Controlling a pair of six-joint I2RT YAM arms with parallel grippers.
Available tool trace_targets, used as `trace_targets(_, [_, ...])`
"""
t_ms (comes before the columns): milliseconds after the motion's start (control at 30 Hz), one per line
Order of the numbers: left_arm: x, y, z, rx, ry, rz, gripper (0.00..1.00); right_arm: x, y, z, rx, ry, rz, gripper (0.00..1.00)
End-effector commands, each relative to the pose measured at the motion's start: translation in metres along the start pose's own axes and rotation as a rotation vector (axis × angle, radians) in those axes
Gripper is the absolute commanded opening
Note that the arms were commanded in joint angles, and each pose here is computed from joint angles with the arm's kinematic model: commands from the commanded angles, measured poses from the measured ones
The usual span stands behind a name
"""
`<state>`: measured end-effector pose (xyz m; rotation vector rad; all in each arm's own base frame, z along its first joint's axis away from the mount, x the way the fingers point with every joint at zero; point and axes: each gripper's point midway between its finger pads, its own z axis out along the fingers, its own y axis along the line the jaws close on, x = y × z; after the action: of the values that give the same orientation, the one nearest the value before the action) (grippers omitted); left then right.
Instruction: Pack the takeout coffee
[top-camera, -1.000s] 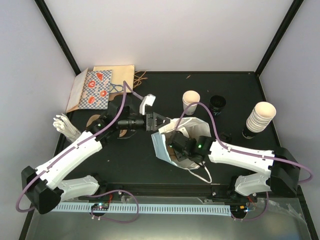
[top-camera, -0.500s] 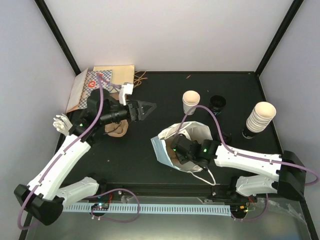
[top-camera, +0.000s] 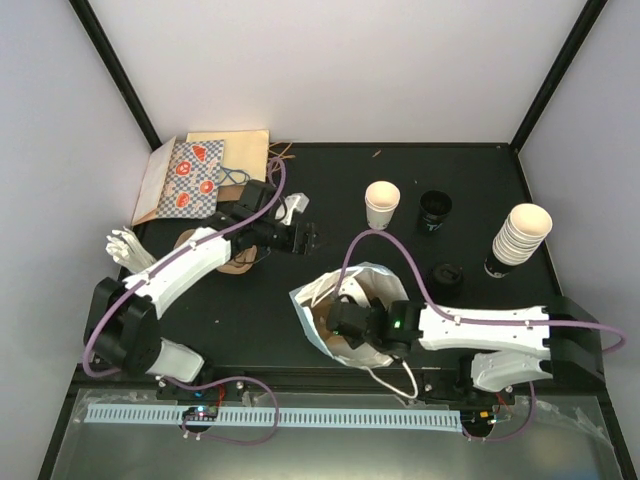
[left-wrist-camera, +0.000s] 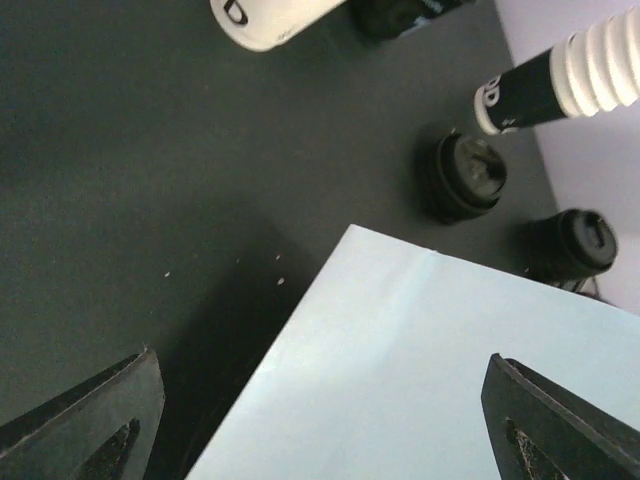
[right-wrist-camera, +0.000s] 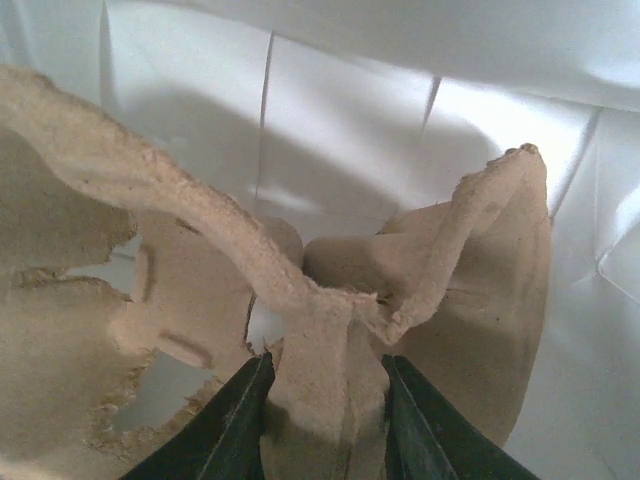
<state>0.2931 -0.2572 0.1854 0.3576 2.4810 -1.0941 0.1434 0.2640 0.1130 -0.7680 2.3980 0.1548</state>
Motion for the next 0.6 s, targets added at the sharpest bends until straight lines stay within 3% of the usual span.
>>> trace_targets(0, [-0.002,-0.002,0.008,-0.016,0.026,0.088,0.89,0.009,0.011,0.005,0.076,-0.019,-0.045,0.30])
trace_targets(267, [0.010,0.004,0.030,-0.042,0.102,0.198,0.86,0.014,0.033,0.012,0.135,-0.048,-0.118,0.30])
trace_targets(567, [0.029,0.026,0.048,-0.077,0.183,0.174,0.86,0.006,0.038,0.012,0.113,-0.080,-0.110,0.31])
